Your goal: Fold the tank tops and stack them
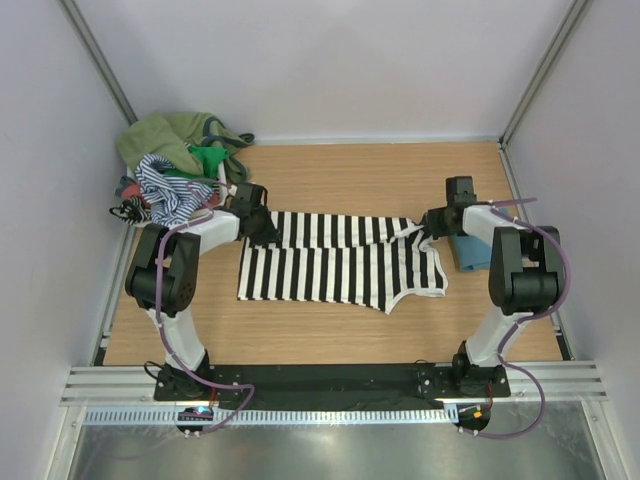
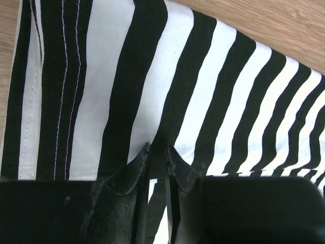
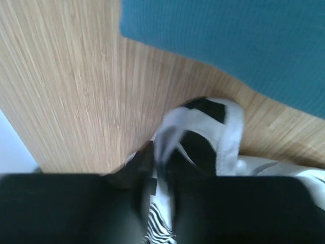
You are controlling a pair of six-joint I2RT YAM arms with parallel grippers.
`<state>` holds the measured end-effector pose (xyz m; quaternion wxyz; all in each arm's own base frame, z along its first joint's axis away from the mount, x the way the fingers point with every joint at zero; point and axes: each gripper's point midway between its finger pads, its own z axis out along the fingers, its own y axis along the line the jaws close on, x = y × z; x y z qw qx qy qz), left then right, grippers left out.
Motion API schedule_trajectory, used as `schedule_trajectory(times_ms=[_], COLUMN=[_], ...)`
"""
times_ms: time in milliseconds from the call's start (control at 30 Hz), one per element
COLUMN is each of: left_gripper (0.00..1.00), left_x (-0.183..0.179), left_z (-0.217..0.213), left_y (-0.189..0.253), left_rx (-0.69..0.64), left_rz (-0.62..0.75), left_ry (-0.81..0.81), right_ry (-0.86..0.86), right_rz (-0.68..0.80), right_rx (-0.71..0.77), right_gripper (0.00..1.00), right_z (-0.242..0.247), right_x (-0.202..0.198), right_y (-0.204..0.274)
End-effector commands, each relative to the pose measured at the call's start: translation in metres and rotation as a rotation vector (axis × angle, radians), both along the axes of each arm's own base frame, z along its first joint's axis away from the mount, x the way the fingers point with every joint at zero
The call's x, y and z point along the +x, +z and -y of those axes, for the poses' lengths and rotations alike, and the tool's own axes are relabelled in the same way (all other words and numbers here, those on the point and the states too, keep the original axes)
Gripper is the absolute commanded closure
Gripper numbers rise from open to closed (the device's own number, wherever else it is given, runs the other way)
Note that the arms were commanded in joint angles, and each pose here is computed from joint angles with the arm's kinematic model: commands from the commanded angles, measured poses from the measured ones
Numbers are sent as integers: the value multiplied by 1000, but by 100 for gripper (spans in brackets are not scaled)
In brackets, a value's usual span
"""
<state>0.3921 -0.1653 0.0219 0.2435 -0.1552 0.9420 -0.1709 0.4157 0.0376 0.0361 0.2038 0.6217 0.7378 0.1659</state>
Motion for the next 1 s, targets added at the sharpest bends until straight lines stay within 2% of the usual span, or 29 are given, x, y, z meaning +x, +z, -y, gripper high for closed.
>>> schedule_trajectory(times_ms=[0,33,133,333,400,500,567,600,800,967], left_gripper=[81,81,82,82,81,81,81,81,81,81], left_x=[-18,-18,-19,-19,-19,-17,-18,-18,-18,-17], left_z=[-6,-6,-6,-8,-8,-10,-12,-13,-18,-22], left_y=[-13,-13,-14,-19,-19,-19,-20,-20,-21,-23], left_rx=[40,39,44,49,53,60,68,71,85,86], left_rz=[-69,-69,-73,-85,-87,-85,-87,-88,-90,-95], left_ry=[-15,-16,-15,-14,-16,-11,-10,-7,2,13], right_ry=[-25,-23,21,249,315,384,368,357,253,247], right_rz=[81,81,139,311,365,403,455,478,464,480], right_rx=[1,-10,-80,-324,-364,-333,-322,-324,-358,-335], right_gripper=[95,99,99,99,98,94,87,79,76,73], right_z=[0,2,8,-4,-4,-11,-8,-6,28,37], right_x=[19,21,36,63,69,67,61,59,41,43], right_y=[12,14,31,74,74,58,47,45,27,27])
